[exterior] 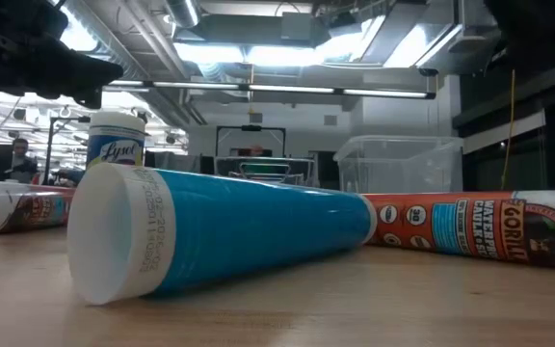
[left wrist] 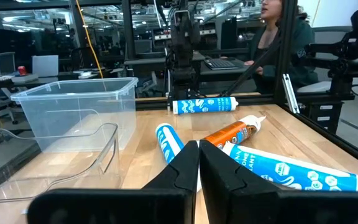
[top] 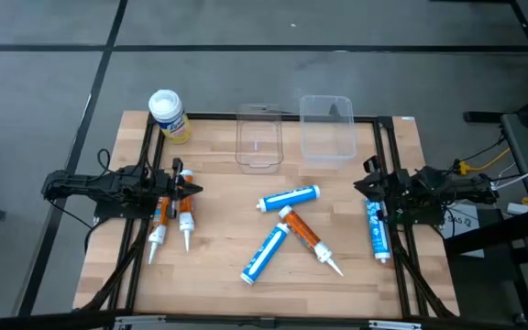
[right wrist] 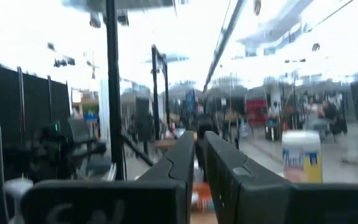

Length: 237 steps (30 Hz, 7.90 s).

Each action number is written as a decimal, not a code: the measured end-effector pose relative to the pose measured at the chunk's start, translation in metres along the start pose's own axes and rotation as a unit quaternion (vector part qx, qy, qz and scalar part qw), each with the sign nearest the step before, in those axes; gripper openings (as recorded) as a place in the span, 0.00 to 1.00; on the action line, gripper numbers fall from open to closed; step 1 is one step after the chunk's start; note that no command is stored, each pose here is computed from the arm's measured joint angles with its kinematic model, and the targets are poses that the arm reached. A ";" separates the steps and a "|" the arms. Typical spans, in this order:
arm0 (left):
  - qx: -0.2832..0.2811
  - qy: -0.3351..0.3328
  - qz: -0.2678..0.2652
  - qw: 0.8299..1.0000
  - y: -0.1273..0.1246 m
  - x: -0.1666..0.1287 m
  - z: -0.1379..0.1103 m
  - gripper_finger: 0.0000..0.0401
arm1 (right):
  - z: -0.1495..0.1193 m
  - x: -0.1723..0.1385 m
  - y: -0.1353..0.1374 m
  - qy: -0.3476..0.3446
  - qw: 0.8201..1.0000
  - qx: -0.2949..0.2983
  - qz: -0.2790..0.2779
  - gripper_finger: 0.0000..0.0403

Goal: Pick & place silicon tubes, Sealant and Lysol wipes
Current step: Put the top blue sealant into the right transparent bin

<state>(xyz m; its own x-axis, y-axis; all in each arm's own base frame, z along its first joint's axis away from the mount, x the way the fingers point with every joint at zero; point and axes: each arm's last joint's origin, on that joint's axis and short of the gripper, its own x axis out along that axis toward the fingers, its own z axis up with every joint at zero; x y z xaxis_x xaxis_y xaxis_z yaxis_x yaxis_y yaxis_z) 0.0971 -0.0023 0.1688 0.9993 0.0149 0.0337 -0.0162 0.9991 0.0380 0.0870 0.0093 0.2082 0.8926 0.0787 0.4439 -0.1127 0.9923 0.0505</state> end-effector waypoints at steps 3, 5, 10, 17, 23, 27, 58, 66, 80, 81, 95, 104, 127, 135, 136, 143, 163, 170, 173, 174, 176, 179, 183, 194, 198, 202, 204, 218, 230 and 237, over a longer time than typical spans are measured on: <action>0.000 0.000 0.000 1.000 0.000 0.000 0.000 0.02 | 0.010 -0.001 0.000 -0.052 0.999 0.008 0.002 0.10; 0.000 0.000 0.000 1.000 0.000 0.000 0.000 0.02 | 0.017 -0.002 0.001 -0.090 0.996 0.024 0.006 0.10; 0.000 0.000 0.000 1.000 0.000 0.000 0.000 0.02 | 0.034 -0.006 0.001 -0.181 0.983 0.032 0.013 0.10; 0.000 0.000 0.000 1.000 0.000 0.000 0.000 0.03 | 0.058 -0.019 0.001 -0.314 0.949 0.037 0.005 0.10; 0.000 0.000 0.000 1.000 0.000 0.000 0.000 0.02 | 0.076 -0.024 0.002 -0.369 0.929 0.025 0.003 0.10; 0.000 0.000 0.000 1.000 0.000 0.000 0.000 0.02 | 0.102 -0.025 0.003 -0.394 0.919 0.001 -0.006 0.10; 0.000 0.000 0.000 1.000 0.000 0.000 0.000 0.03 | 0.288 0.017 0.012 -0.317 0.941 -0.109 -0.044 0.01; 0.000 0.000 0.000 1.000 0.000 0.000 0.000 0.02 | 0.312 0.052 0.014 -0.251 0.961 -0.115 -0.034 0.01; 0.000 0.000 0.000 1.000 0.000 0.000 0.000 0.03 | 0.317 0.113 0.016 -0.083 0.989 -0.124 -0.020 0.01; 0.000 0.000 0.000 1.000 0.000 0.000 0.000 0.03 | 0.317 0.116 0.016 -0.073 0.989 -0.124 -0.019 0.01; 0.000 0.000 0.000 1.000 0.000 0.000 0.000 0.03 | 0.296 0.156 0.016 0.015 0.995 -0.102 -0.012 0.01; 0.000 0.000 0.000 1.000 0.000 0.000 0.000 0.02 | 0.271 0.171 0.013 0.107 0.988 -0.097 -0.051 0.01; 0.000 0.000 0.000 1.000 0.000 0.000 0.000 0.02 | 0.221 0.213 -0.002 0.218 0.963 -0.119 -0.108 0.01; 0.000 0.000 0.000 1.000 0.000 0.000 0.000 0.03 | 0.202 0.229 -0.018 0.249 0.952 -0.124 -0.126 0.01; 0.000 0.000 0.000 1.000 0.000 0.000 0.000 0.03 | 0.199 0.231 -0.020 0.253 0.952 -0.123 -0.120 0.01; 0.000 0.000 0.000 1.000 0.000 0.000 0.000 0.02 | 0.183 0.241 -0.033 0.280 0.949 -0.113 -0.091 0.01; 0.000 0.000 0.000 1.000 0.000 0.000 0.000 0.02 | 0.155 0.230 -0.036 0.413 0.910 -0.036 -0.009 0.01; 0.000 0.000 0.000 1.000 0.000 0.000 0.000 0.02 | 0.146 0.219 -0.033 0.475 0.880 0.011 0.017 0.01; 0.000 0.000 0.000 1.000 0.000 0.000 0.000 0.02 | 0.143 0.213 -0.032 0.501 0.865 0.022 0.024 0.01; 0.000 0.000 0.000 1.000 0.000 0.000 0.000 0.02 | 0.142 0.212 -0.031 0.509 0.860 0.025 0.026 0.01; 0.000 0.000 0.000 1.000 0.000 0.000 0.000 0.03 | 0.141 0.209 -0.030 0.522 0.852 0.028 0.028 0.01; 0.000 0.000 0.000 1.000 0.000 0.000 0.000 0.03 | 0.139 0.207 -0.026 0.538 0.842 0.031 0.034 0.01; 0.000 0.000 0.000 1.000 0.000 0.000 0.000 0.02 | 0.137 0.204 -0.022 0.551 0.833 0.033 0.046 0.01; 0.000 0.000 0.000 1.000 0.000 0.000 0.000 0.02 | 0.134 0.202 -0.004 0.568 0.816 0.031 0.103 0.01; 0.000 0.000 0.000 1.000 0.000 0.000 0.000 0.03 | 0.134 0.202 0.002 0.568 0.814 0.032 0.117 0.01; 0.000 0.000 0.000 1.000 0.000 0.000 0.000 0.03 | 0.133 0.202 0.008 0.569 0.812 0.031 0.130 0.01; 0.000 0.000 0.000 1.000 0.000 0.000 0.000 0.02 | 0.133 0.202 0.010 0.568 0.811 0.030 0.137 0.01; 0.000 0.000 0.000 1.000 0.000 0.000 0.000 0.03 | 0.133 0.202 0.014 0.566 0.811 0.028 0.146 0.01; 0.000 0.000 0.000 1.000 0.000 0.000 0.000 0.02 | 0.130 0.209 0.014 0.554 0.819 0.024 0.147 0.01; 0.000 0.000 0.000 1.000 0.000 0.000 0.000 0.03 | 0.114 0.219 0.013 0.571 0.808 0.026 0.144 0.01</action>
<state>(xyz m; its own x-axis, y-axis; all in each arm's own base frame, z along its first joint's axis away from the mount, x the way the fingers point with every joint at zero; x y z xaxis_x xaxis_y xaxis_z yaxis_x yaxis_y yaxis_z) 0.0971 -0.0023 0.1688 0.9993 0.0147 0.0336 -0.0160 0.9992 0.0378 0.2312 0.0287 0.4085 0.6442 0.3711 -0.6688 -0.3782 0.9146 0.1432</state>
